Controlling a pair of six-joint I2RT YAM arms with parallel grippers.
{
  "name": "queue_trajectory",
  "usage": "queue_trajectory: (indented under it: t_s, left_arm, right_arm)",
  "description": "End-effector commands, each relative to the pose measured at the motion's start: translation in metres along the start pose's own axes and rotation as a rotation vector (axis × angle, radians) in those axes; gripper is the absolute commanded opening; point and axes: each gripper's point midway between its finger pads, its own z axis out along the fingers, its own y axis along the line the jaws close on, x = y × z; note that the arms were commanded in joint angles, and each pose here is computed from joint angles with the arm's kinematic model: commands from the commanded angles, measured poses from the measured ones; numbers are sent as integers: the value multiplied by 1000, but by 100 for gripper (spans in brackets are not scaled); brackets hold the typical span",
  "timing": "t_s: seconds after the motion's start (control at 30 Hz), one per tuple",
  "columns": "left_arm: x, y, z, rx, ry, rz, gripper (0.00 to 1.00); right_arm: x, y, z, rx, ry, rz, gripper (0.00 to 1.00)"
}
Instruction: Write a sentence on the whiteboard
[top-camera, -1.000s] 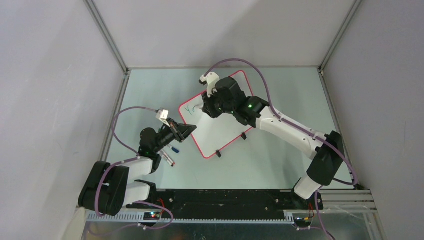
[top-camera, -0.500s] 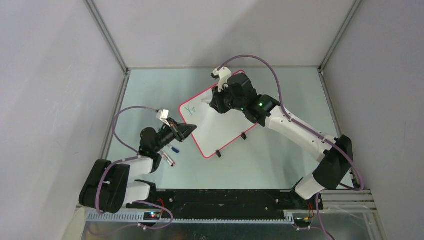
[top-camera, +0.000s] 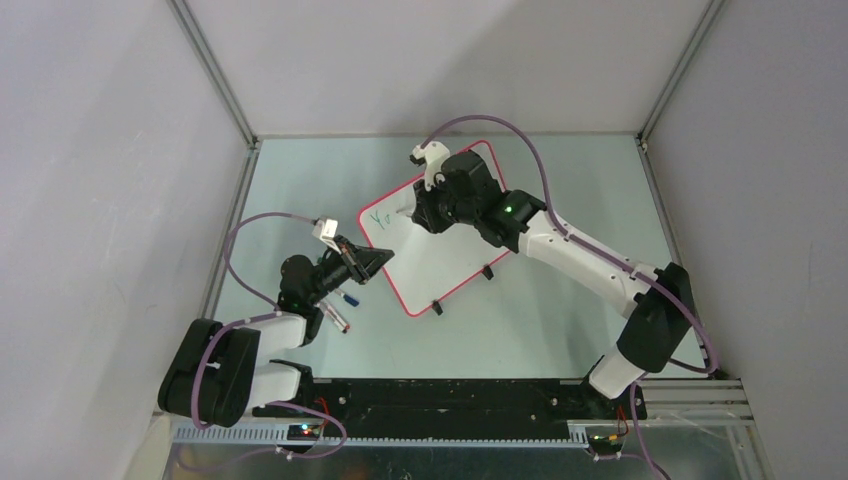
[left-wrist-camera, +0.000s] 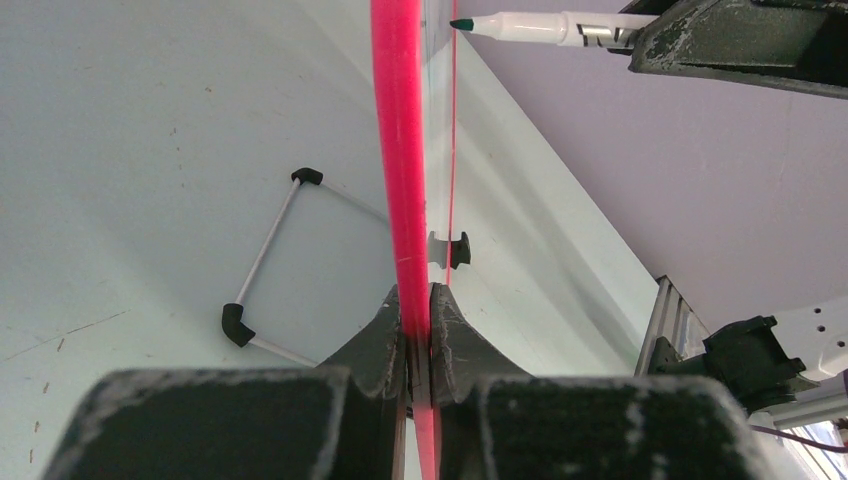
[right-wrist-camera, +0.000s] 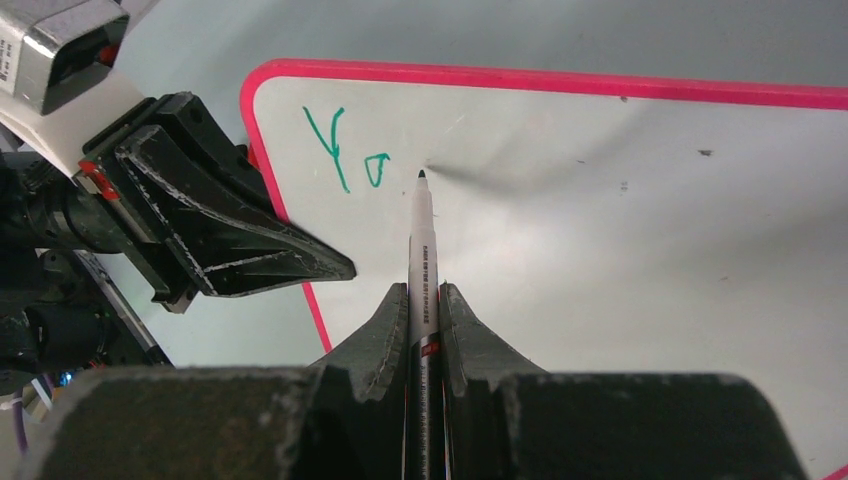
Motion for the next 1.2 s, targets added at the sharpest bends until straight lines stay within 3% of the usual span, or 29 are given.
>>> queue_trajectory:
  t_s: [0.0,1.17]
  left_arm:
    - [-1,3,2,-3,7,96,4]
    - [-2,3,2,-3,6,100,5]
  right_arm:
    - [-25,11,-3,-30,-55,-27,0]
    - [-9,6,0,-2,-7,-26,0]
